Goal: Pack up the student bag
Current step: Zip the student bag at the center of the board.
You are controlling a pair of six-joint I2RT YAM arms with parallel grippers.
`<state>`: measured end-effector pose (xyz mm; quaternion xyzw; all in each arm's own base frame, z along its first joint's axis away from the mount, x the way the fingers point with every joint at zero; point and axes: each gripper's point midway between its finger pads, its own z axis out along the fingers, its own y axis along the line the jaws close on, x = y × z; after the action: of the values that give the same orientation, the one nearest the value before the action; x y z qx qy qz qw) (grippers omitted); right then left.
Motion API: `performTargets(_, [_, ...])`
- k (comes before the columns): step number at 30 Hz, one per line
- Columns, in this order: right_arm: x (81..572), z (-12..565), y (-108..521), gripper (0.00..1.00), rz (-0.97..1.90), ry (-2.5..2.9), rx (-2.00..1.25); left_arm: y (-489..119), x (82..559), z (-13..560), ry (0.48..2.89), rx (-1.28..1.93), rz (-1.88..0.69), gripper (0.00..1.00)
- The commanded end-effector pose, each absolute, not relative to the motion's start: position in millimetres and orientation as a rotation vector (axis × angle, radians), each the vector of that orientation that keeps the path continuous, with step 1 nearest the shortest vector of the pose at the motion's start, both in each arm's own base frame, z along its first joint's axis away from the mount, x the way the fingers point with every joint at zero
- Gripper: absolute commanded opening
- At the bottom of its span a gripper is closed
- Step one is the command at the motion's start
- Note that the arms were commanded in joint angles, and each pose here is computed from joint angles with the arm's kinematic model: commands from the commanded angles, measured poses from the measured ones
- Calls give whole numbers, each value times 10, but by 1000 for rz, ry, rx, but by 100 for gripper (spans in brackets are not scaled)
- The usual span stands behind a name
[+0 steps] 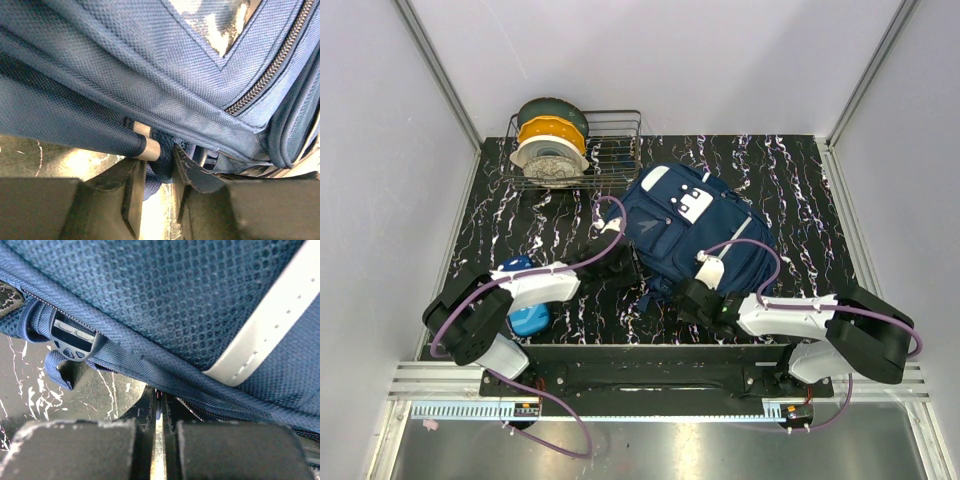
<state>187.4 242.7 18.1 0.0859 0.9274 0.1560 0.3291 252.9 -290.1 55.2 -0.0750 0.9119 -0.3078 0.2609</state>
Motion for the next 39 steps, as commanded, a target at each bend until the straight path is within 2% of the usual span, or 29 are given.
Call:
performTargets(1, [1998,371,2352,0,357,2367,195,-3023,2726,914,2349,-184,-934,21])
performTargets(2, [1975,438,2366,0,385,2363,171,-2992,2748,905,2351,-193,-926,3])
performTargets(3, [1947,447,2341,0,390,2367,160,-2959,2776,916,2347,-204,-920,0])
performTargets(14, [1551,473,2113,0,481,2447,2,-2348,3286,1113,2259,-264,-853,0])
performTargets(22, [1433,487,1874,0,447,2480,117,-2151,3478,1238,2237,-259,-855,0])
performTargets(24, [1431,530,1876,0,462,2473,132,-2160,3469,1258,2235,-236,-865,9])
performTargets(25, [1439,554,1900,0,476,2467,131,-2168,3460,1266,2235,-225,-871,19])
performTargets(26, [1438,560,1927,0,487,2467,116,-2173,3452,1270,2235,-217,-878,33])
performTargets(29, [1489,594,2008,0,508,2450,116,-2224,3346,1326,2231,-188,-938,52])
performTargets(30, [1509,614,2038,0,518,2442,119,-2207,3293,1282,2241,-200,-941,64])
performTargets(32, [1558,638,2102,0,534,2423,115,-2167,3229,1348,2218,-206,-943,76])
performTargets(34, [1612,703,2177,0,558,2398,116,-2086,3123,1277,2241,-226,-915,80])
performTargets(39, [1693,775,2314,0,581,2378,110,-1973,2790,1239,2259,-295,-897,82])
